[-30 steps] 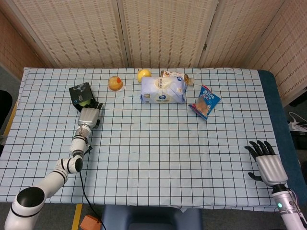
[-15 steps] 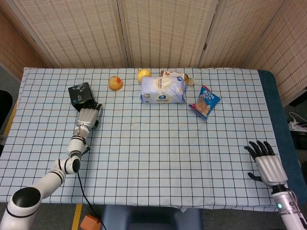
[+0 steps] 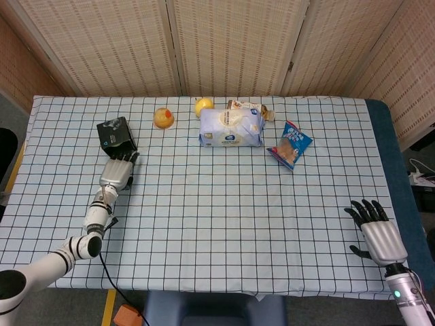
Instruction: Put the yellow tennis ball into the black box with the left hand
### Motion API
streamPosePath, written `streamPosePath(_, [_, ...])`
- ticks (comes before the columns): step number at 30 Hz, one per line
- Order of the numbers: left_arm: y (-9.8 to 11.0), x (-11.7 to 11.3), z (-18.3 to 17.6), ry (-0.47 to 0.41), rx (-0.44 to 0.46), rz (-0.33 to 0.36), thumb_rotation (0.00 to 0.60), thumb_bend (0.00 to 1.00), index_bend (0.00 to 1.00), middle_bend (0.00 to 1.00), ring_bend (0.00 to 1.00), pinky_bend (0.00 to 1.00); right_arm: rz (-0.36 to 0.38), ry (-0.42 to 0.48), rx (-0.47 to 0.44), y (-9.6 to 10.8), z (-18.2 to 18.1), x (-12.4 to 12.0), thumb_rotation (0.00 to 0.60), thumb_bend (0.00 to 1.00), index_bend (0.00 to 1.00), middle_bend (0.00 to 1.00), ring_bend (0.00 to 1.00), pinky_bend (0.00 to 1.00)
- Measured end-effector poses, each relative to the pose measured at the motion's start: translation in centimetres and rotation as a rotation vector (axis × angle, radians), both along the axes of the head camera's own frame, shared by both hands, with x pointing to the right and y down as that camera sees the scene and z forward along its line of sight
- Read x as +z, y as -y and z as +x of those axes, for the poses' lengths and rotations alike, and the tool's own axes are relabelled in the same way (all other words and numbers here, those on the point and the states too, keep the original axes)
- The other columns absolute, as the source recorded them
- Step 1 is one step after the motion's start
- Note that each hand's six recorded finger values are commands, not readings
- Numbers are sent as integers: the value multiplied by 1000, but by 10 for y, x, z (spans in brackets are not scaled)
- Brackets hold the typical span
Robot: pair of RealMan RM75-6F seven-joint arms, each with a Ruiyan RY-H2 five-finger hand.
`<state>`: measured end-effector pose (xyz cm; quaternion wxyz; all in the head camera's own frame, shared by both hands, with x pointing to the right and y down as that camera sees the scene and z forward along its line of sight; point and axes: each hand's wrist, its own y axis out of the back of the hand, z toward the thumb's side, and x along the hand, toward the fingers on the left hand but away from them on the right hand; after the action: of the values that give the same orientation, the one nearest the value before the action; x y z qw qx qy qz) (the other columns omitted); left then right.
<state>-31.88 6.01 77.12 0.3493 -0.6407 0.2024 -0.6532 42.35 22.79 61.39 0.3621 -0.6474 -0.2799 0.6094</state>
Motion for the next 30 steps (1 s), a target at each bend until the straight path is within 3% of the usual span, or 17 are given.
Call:
streamPosePath(4, [-8,-16,-21,42,35,28,600,503,29,77,45,124,0,1,-4,-1,-1,-1,600,65,182,76,16,0])
streamPosePath(12, [-33,-42,-39,59,155,92,600,501,205,206,124,130,-7,-2,-12,-2,-2,1,600,65,182,76,16,0])
streamPosePath(25, [-88,-83,-60,-43,308,151,600,503,227,231,129,133,-6,12,-10,-2,-4,-1,600,65,182,76,16,0])
streamPosePath(30, [-112,-96,-93,-11,298,198,600,503,244,237,128,132,-5,12,-9,-1,-3,-1,600,64,182,76,16,0])
